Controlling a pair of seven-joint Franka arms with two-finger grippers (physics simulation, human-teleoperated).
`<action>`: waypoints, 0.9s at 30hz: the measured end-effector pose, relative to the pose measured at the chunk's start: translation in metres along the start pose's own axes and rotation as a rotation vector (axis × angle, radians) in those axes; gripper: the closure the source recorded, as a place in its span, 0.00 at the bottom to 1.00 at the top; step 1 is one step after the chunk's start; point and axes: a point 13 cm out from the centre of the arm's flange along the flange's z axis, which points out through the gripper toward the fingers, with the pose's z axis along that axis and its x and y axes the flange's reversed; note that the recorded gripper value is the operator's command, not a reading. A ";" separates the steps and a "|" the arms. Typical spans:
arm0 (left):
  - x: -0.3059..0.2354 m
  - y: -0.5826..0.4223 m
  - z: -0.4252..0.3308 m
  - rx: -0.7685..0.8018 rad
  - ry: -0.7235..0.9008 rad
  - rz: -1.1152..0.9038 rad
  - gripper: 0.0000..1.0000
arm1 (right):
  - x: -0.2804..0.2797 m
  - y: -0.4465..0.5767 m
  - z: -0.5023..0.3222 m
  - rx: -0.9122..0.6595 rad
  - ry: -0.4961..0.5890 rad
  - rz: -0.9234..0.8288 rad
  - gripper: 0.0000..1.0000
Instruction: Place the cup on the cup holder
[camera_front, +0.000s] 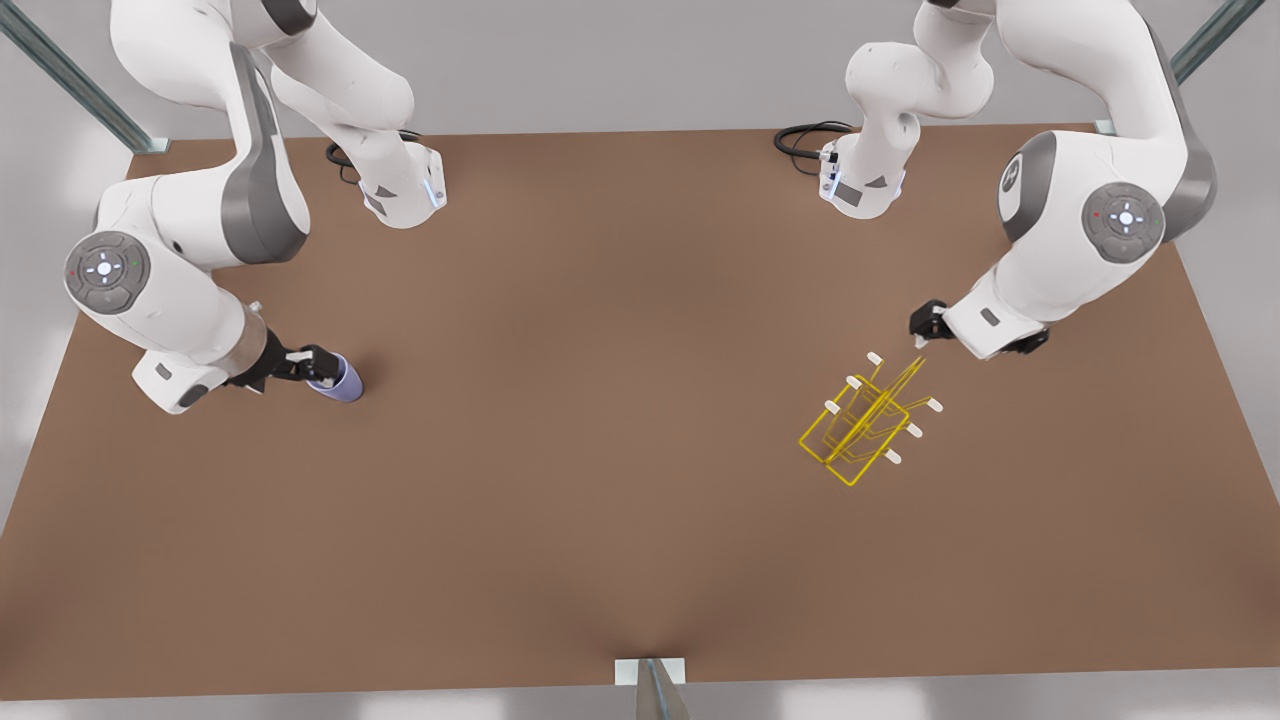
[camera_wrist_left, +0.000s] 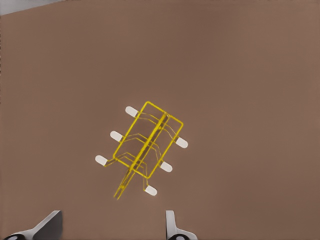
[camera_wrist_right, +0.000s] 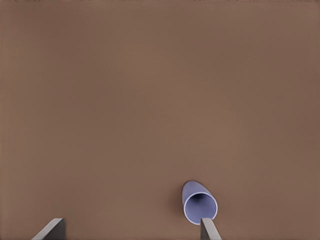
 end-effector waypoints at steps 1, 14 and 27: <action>-0.002 0.000 -0.001 -0.001 -0.009 0.003 0.00 | -0.001 0.000 0.000 0.001 -0.002 0.000 0.00; -0.012 0.005 0.004 -0.005 -0.031 0.023 0.00 | 0.102 -0.006 0.192 0.062 0.338 0.055 0.00; -0.013 0.008 0.015 -0.004 -0.007 0.032 0.00 | 0.118 -0.040 0.284 -0.134 0.089 0.144 0.00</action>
